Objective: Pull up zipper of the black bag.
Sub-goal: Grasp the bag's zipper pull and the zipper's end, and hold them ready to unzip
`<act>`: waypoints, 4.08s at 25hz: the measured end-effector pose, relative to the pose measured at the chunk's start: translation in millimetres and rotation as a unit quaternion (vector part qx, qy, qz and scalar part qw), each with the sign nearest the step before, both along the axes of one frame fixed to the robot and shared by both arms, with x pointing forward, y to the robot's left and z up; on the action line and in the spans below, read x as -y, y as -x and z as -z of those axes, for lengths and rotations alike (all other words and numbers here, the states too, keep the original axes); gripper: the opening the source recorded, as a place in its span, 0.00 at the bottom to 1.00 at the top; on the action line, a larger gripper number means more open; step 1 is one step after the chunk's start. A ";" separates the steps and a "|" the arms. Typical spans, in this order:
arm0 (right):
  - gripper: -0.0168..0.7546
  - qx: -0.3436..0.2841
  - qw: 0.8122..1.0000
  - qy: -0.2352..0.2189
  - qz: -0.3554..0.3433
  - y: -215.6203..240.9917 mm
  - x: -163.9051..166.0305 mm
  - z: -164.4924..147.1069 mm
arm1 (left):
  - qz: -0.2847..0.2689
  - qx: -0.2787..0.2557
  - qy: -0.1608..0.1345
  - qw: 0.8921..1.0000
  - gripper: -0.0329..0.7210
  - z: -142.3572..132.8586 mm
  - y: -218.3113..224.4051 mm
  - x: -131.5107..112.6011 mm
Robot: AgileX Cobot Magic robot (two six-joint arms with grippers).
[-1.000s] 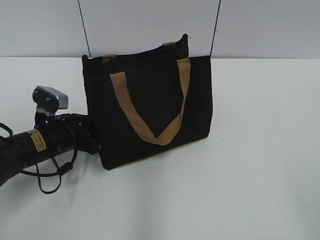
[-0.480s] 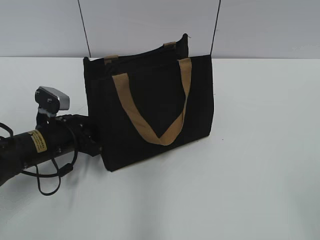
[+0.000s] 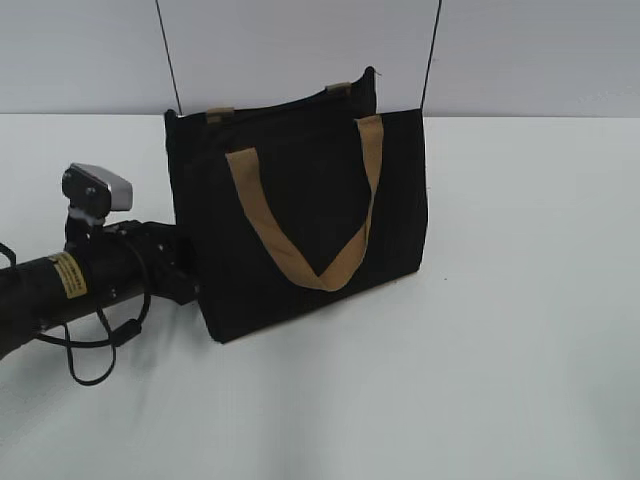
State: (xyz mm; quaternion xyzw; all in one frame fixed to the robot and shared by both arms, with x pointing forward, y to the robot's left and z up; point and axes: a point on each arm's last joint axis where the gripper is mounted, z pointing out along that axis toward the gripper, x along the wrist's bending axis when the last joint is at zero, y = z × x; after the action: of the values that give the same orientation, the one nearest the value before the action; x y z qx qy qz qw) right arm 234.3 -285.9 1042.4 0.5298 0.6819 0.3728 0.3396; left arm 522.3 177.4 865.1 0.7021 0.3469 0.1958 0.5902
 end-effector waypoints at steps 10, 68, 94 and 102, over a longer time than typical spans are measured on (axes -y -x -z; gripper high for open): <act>0.69 0.000 1.000 0.000 0.000 0.0 0.0 0.0 | -0.053 0.049 -0.071 0.995 0.08 -87.7 13.8 -15.9; 0.64 -0.021 0.866 -0.047 -0.497 -298.1 -231.6 -4.0 | -0.118 0.124 -0.108 0.979 0.07 -182.0 32.0 -34.0; 0.40 -0.043 0.882 -0.127 -0.452 -347.2 -270.5 28.5 | -0.118 0.124 -0.107 0.979 0.07 -182.1 32.0 -34.0; 0.01 -0.052 0.884 -0.140 -0.442 -347.5 -270.5 28.1 | -0.118 0.122 -0.109 0.979 0.07 -181.6 32.0 -34.2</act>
State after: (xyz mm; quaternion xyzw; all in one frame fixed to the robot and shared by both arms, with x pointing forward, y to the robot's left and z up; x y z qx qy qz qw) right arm 581.8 -15.3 1014.3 0.2343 0.8027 0.5479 0.0256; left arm 490.4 211.6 1046.7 0.6870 0.3295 0.3853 0.5205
